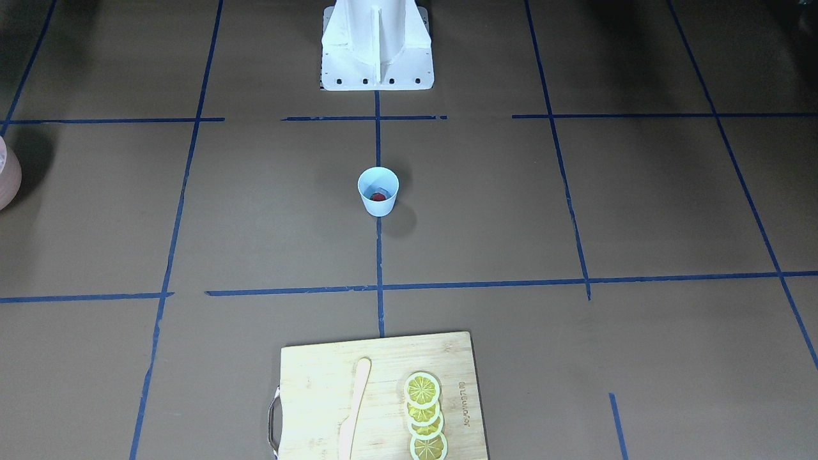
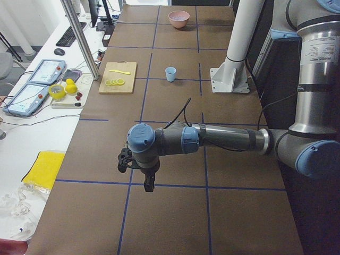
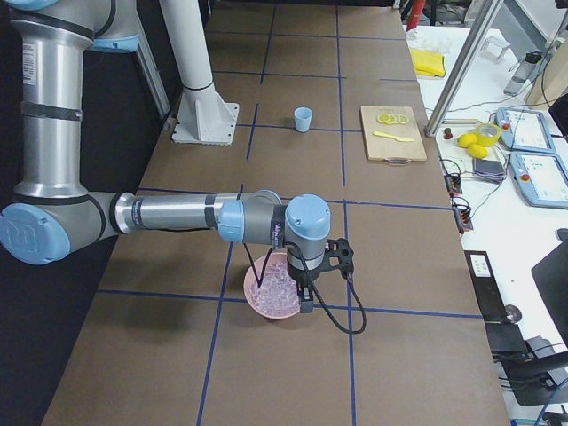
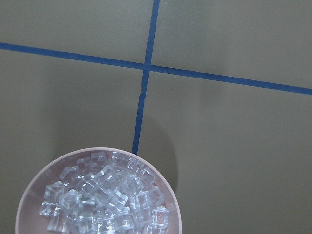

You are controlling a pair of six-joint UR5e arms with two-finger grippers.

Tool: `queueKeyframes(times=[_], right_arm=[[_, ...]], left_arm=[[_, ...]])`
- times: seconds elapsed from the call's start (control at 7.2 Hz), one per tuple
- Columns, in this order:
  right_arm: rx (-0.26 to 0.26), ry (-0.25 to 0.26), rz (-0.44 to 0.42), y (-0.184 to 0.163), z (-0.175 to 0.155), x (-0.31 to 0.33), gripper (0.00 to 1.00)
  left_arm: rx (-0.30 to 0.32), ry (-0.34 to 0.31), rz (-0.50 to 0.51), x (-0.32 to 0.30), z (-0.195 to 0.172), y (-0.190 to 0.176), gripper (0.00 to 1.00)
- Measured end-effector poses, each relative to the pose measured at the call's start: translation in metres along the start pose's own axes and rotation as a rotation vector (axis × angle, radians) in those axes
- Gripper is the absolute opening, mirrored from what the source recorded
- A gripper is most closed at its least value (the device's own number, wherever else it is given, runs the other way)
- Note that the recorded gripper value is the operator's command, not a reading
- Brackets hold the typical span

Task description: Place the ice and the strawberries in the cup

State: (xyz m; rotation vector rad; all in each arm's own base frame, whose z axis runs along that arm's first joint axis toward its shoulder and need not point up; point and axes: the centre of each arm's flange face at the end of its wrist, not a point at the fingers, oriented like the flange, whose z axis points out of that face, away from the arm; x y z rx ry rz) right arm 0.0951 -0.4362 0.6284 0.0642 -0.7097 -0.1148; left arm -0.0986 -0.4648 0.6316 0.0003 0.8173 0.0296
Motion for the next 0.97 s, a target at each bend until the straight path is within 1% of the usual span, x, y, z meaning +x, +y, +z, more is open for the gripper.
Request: queueKeyframes(times=[0.97], right_arm=[[-0.010, -0.002, 0.011, 0.006, 0.004, 0.003, 1.00]], left_arm=[[-0.016, 0.002, -0.018, -0.006, 0.008, 0.015, 1.00]])
